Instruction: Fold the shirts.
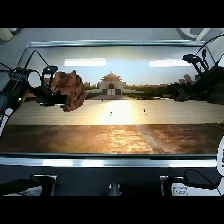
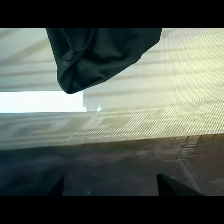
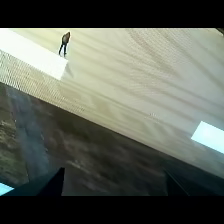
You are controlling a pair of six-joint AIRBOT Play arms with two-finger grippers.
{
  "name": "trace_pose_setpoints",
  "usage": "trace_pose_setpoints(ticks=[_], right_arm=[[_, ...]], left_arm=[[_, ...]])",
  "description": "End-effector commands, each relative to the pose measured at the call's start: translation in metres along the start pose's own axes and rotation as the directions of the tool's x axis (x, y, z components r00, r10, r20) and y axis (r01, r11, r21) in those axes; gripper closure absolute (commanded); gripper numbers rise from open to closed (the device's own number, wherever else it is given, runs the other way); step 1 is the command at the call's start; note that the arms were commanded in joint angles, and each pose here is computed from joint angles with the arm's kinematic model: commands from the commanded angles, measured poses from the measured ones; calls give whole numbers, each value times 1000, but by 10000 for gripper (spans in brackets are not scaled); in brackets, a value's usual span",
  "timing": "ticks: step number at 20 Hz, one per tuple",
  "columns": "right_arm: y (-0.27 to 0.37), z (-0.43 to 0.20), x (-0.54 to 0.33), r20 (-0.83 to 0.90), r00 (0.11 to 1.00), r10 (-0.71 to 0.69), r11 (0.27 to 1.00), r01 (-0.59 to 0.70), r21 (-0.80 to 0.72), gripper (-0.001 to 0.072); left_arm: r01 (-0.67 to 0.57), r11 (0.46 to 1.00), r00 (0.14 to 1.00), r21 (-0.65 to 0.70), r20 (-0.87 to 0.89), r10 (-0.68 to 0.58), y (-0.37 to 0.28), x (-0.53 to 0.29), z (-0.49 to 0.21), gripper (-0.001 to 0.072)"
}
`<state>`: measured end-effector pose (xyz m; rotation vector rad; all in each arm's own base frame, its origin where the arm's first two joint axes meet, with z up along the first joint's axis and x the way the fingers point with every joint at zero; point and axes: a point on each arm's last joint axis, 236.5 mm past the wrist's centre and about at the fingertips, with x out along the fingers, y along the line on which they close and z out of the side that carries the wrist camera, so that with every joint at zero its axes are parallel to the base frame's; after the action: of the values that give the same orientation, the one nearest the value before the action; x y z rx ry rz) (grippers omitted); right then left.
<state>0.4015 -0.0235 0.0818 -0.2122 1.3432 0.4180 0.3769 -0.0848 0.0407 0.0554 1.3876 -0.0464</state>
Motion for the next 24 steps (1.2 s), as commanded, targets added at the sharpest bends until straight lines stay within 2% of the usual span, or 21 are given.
trace_pose_setpoints(ticks=[1,12,16,21,22,23,24], right_arm=[[0,0,0,0,1000,0,1000,0,0,43],[0,0,0,0,1000,0,1000,0,0,43],[-1,3,0,12,1000,-7,1000,7,19,43],[-35,56,-9,236,960,-150,989,144,43,43],[-42,68,-14,285,941,-180,984,170,61,43],[-47,77,-18,326,924,-201,980,189,68,43],[-51,84,-21,355,910,-216,976,203,75,43]], left_arm=[[-1,1000,1000,1,-1,1,0,0,0,42],[-1,1000,1000,1,-1,1,0,0,0,42],[32,999,989,-25,145,-28,-7,-1,34,42],[62,998,958,-27,284,-52,-14,4,73,42],[72,997,942,-26,331,-60,-15,5,87,55],[69,997,918,-21,394,-55,-13,8,106,185],[46,999,891,-23,453,-31,-3,16,128,213]])
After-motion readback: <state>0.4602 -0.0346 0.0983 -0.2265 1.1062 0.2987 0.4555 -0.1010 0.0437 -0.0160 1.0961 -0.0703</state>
